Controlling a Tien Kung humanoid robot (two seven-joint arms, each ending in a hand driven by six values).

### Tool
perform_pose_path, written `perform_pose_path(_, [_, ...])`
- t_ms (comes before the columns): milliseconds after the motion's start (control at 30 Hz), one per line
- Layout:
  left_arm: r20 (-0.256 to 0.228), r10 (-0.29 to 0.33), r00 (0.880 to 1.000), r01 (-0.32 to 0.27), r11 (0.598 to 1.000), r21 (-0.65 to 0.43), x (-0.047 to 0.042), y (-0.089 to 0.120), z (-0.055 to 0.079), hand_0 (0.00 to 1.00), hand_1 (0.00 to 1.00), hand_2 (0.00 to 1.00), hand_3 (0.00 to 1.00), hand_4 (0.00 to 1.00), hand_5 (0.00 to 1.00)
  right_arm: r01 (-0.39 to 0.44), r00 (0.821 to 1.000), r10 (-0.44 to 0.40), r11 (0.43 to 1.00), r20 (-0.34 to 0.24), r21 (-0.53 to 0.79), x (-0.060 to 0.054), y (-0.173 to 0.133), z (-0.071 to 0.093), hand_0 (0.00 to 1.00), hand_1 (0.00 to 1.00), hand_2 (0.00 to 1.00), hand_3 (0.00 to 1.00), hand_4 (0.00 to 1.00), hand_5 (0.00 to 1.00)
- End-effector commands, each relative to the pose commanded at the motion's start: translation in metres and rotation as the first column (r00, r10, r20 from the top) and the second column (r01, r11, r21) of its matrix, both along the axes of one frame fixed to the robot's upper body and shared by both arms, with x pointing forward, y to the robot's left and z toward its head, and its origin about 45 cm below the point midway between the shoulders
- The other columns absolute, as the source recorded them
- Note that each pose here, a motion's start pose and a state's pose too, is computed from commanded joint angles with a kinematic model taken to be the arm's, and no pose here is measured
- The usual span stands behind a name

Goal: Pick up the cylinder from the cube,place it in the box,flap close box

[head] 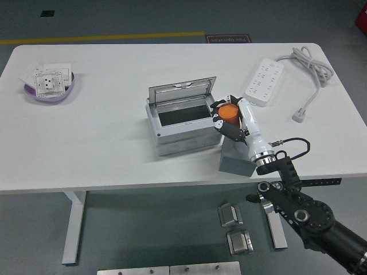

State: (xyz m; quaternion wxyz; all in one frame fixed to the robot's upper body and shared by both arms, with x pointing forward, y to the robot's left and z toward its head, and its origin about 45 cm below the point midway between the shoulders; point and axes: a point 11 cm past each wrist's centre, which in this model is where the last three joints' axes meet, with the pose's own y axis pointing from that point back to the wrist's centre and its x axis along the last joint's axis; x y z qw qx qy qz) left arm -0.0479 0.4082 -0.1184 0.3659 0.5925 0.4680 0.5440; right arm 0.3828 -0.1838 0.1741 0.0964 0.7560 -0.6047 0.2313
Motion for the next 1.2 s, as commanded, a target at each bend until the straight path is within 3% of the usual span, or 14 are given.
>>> perform_pose_path(300, [-0.001,-0.006,1.000,0.006,1.000,0.002,0.0019,0.002,0.001,0.625,0.552,0.542,0.594,0.503,0.017,-0.103,0.995,0.099,0.966,-0.028,-0.239,0.025,0.034,0.008,0.342,0.247,0.310,0.247,0.002,0.002])
perform_pose_path(667, [0.001,-0.021,1.000,0.021,1.000,0.010,0.0064,0.008,0.002,0.625,0.554,0.543,0.595,0.511,0.035,-0.170,0.984,0.170,0.803,-0.055,-0.571,0.059,0.058,0.017,0.332,0.240,0.306,0.242,0.002,0.002])
perform_pose_path(1067, [0.012,-0.035,0.999,0.035,0.999,0.010,0.0136,0.009,0.003,0.625,0.554,0.544,0.595,0.514,0.042,-0.210,0.973,0.222,0.733,-0.063,-0.647,0.066,0.072,0.014,0.336,0.234,0.307,0.243,0.002,0.002])
perform_pose_path(1100, [0.013,-0.036,0.999,0.036,0.999,0.010,0.0142,0.009,0.003,0.625,0.555,0.544,0.595,0.515,0.045,-0.211,0.972,0.228,0.726,-0.061,-0.655,0.066,0.074,0.014,0.404,0.322,0.390,0.409,0.002,0.002])
perform_pose_path(1200, [0.014,-0.039,0.999,0.039,0.999,0.009,0.0157,0.009,0.002,0.625,0.555,0.544,0.595,0.515,0.045,-0.218,0.968,0.242,0.701,-0.060,-0.679,0.066,0.077,0.014,0.404,0.322,0.390,0.409,0.002,0.002])
